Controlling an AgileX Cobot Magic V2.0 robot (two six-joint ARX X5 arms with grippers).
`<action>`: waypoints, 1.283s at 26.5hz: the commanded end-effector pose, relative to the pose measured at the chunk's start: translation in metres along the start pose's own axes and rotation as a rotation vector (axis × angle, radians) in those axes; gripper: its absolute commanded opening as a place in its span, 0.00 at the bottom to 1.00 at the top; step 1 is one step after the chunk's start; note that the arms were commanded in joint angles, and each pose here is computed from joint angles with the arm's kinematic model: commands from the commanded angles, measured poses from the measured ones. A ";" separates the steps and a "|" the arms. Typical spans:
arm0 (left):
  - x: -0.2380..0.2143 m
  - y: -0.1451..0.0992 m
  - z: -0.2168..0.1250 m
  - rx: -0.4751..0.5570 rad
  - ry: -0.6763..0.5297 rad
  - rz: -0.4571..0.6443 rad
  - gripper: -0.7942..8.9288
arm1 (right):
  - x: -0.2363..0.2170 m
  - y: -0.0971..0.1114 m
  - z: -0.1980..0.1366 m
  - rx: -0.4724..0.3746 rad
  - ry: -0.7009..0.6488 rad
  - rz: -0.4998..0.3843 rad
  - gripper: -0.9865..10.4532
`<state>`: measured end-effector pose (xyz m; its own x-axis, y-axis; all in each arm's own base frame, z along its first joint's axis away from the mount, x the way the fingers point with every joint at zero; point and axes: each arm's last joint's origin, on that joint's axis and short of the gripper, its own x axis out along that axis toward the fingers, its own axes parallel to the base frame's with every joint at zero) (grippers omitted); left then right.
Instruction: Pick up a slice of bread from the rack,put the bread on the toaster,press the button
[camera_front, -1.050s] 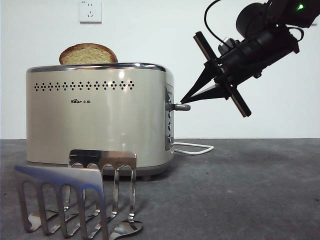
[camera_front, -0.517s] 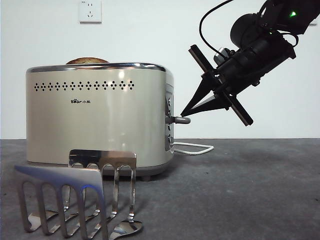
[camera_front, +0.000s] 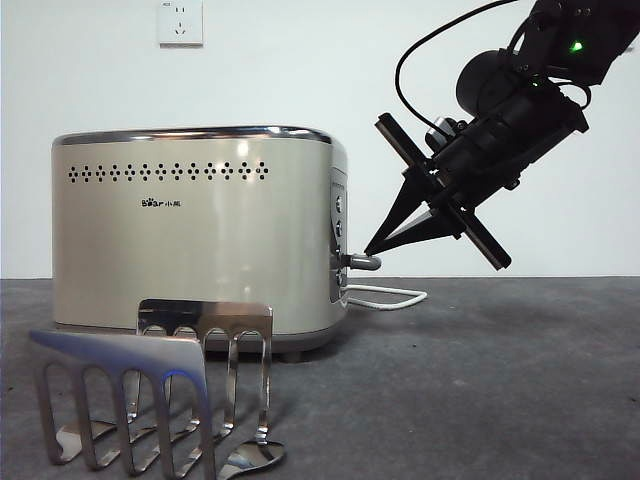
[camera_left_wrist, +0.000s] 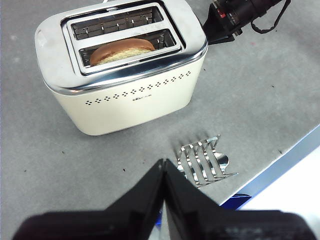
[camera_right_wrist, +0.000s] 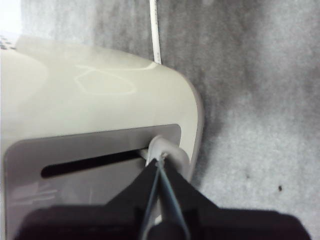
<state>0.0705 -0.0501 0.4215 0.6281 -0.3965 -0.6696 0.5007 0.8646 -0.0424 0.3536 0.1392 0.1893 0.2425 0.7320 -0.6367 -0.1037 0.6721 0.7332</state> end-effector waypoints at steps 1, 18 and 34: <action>0.001 0.000 -0.001 0.010 0.000 0.002 0.07 | 0.020 -0.025 -0.014 0.075 0.084 -0.102 0.08; 0.001 0.000 -0.001 0.019 -0.001 0.002 0.07 | 0.020 -0.025 -0.013 0.074 0.081 -0.099 0.08; 0.001 0.000 -0.001 0.025 0.000 -0.002 0.07 | -0.021 0.023 0.002 -0.070 -0.054 0.021 0.08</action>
<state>0.0705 -0.0501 0.4215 0.6276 -0.3972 -0.6696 0.5104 0.8594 -0.0313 0.3472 0.1386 0.2172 0.2823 0.7404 -0.6100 -0.1558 0.6628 0.7324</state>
